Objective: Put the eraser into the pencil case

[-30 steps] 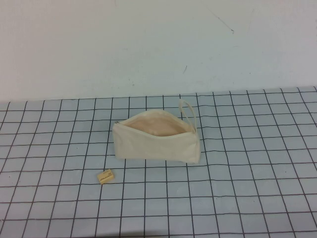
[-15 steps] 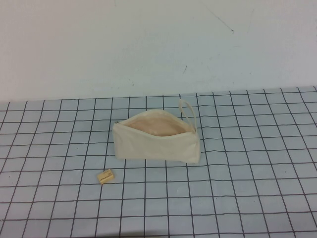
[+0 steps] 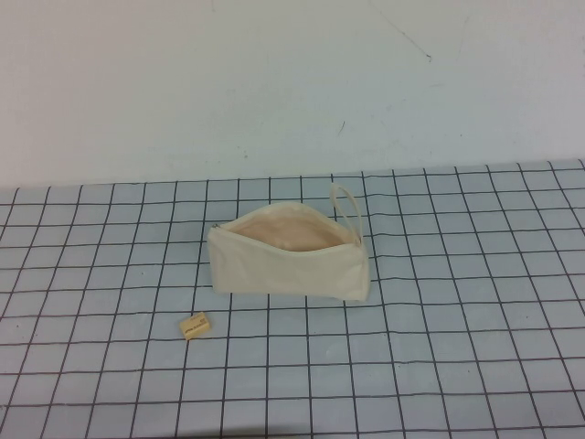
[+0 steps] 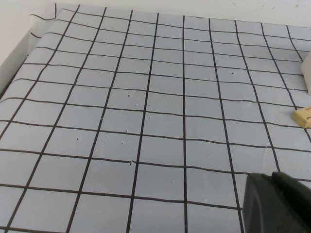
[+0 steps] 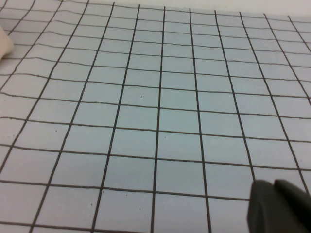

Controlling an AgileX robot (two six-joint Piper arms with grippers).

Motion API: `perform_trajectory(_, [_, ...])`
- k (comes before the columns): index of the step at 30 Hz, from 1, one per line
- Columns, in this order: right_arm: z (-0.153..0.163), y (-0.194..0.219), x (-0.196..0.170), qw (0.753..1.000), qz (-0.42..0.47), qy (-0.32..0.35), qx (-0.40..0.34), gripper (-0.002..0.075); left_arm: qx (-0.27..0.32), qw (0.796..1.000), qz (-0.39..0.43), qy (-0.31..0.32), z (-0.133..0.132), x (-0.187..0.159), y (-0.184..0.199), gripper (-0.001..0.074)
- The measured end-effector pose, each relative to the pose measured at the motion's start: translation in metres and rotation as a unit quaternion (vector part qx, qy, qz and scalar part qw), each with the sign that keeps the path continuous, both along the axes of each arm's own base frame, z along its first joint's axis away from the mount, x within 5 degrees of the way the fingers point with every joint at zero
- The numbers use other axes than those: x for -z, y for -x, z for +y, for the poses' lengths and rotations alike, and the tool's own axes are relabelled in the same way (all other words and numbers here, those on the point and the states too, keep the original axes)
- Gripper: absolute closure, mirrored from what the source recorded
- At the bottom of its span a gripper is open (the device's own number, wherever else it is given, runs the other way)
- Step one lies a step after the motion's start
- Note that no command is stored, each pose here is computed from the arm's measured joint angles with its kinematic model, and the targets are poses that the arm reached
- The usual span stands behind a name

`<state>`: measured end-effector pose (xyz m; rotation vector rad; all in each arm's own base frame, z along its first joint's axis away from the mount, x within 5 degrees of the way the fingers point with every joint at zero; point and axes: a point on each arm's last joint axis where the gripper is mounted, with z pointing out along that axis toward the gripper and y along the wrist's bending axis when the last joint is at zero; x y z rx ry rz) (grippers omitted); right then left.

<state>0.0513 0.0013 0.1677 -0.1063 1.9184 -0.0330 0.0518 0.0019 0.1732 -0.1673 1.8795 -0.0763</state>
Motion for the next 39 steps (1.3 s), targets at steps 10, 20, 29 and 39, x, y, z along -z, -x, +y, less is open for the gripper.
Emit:
perform_trajectory(10, [0.000,0.000,0.000,1.000,0.001,0.000,0.000,0.0726,0.000,1.000,0.000,0.000,0.000,0.000,0.000,0.0736])
perform_trajectory(20, [0.000,0.000,0.000,1.000,0.001,0.000,0.000,0.0726,0.000,1.000,0.000,0.000,0.000,0.000,0.000,0.0736])
perform_trajectory(29, [0.000,0.000,0.000,1.000,0.001,0.000,0.000,0.0726,0.002,0.989,-0.151,-0.007,0.000,-0.024,-0.005,0.0736])
perform_trajectory(39, [0.000,0.000,0.000,1.000,0.001,0.000,0.000,0.0726,0.006,0.893,-0.450,-0.016,-0.002,-0.078,0.012,0.0736])
